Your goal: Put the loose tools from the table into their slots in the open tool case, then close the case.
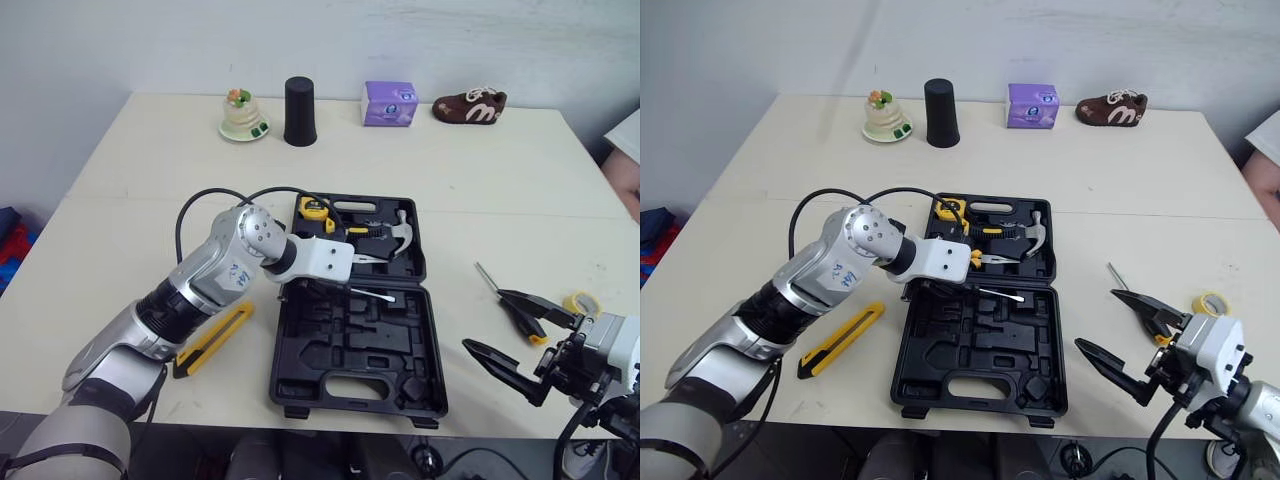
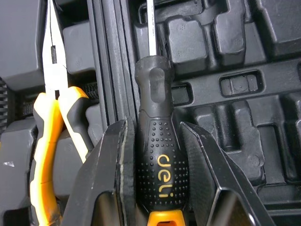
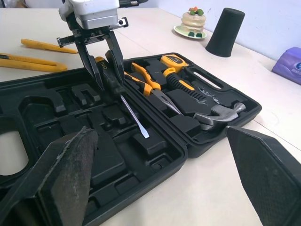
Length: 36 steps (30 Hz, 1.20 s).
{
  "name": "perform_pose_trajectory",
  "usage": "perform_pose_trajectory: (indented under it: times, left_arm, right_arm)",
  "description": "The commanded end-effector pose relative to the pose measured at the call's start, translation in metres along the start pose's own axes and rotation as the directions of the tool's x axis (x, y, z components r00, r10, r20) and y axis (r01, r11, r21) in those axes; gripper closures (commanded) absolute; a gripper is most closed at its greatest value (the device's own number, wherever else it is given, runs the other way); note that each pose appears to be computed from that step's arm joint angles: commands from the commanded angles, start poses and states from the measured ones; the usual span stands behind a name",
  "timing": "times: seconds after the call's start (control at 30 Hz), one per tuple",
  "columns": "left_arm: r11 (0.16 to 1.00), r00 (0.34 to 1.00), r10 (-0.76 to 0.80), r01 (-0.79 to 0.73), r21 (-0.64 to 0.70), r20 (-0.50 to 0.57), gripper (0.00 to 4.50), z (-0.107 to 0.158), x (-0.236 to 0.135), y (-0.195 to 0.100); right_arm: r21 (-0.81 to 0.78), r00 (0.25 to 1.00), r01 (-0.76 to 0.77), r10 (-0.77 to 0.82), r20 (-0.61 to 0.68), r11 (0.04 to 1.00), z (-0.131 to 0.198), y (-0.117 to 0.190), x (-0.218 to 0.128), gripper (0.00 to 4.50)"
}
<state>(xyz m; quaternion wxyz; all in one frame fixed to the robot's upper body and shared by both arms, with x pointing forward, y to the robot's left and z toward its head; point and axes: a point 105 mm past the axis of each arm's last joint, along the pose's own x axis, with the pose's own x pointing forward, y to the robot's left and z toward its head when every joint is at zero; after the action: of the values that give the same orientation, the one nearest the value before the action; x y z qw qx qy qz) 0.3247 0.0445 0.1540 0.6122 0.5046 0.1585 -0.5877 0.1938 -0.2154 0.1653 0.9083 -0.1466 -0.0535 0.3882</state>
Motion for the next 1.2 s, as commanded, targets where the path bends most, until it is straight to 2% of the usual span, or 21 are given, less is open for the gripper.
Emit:
perform_pose_trajectory:
  times: [0.03,0.1,0.23,0.37,0.47,0.57,0.63,0.77,1.07,1.2]
  left_arm:
    - [1.000,1.000,0.007,-0.007,0.022,-0.007,3.50,0.002,0.001,-0.001]
    - [1.000,1.000,0.008,-0.008,0.017,0.001,2.45,0.003,0.001,-0.001]
    - [0.999,0.999,0.019,-0.020,0.026,0.042,0.74,0.009,-0.004,0.002]
    - [0.999,0.990,0.015,-0.021,0.042,0.142,0.74,0.025,-0.014,0.004]
    - [1.000,0.961,0.022,-0.027,0.013,0.276,0.74,0.035,-0.020,0.004]
    - [0.998,0.901,0.066,-0.061,-0.026,0.429,1.59,0.036,-0.021,0.006]
    - [0.997,0.863,0.072,-0.047,-0.062,0.500,2.52,0.036,-0.020,0.003]
    - [0.990,0.851,0.118,-0.062,-0.125,0.512,4.36,0.019,-0.002,0.001]
    - [0.976,0.877,0.148,-0.057,-0.208,0.456,4.44,-0.005,0.026,-0.006]
    - [0.971,0.933,0.099,-0.014,-0.239,0.347,4.44,-0.027,0.041,-0.023]
  right_arm:
    - [-0.031,1.000,0.001,0.000,0.031,1.000,0.010,0.003,0.003,0.00]
    - [-0.032,0.999,0.004,-0.002,0.033,0.999,0.011,0.003,0.004,0.00]
    - [-0.034,0.999,0.006,-0.005,0.036,0.999,0.013,0.004,0.007,0.00]
    - [-0.034,0.999,0.010,-0.009,0.038,0.999,0.014,0.004,0.008,0.00]
    - [-0.038,0.999,0.011,-0.010,0.036,0.999,0.015,0.004,0.009,0.00]
    - [-0.038,0.999,0.014,-0.013,0.033,0.999,0.015,0.003,0.010,0.00]
    - [-0.038,0.999,0.016,-0.015,0.031,0.999,0.015,0.003,0.011,0.00]
    - [-0.035,0.999,0.015,-0.014,0.032,0.999,0.016,0.004,0.013,0.00]
    - [-0.039,1.000,0.015,-0.014,0.021,0.999,0.015,0.005,0.014,0.00]
    - [-0.042,1.000,0.021,-0.020,0.018,0.999,0.015,0.005,0.014,0.00]
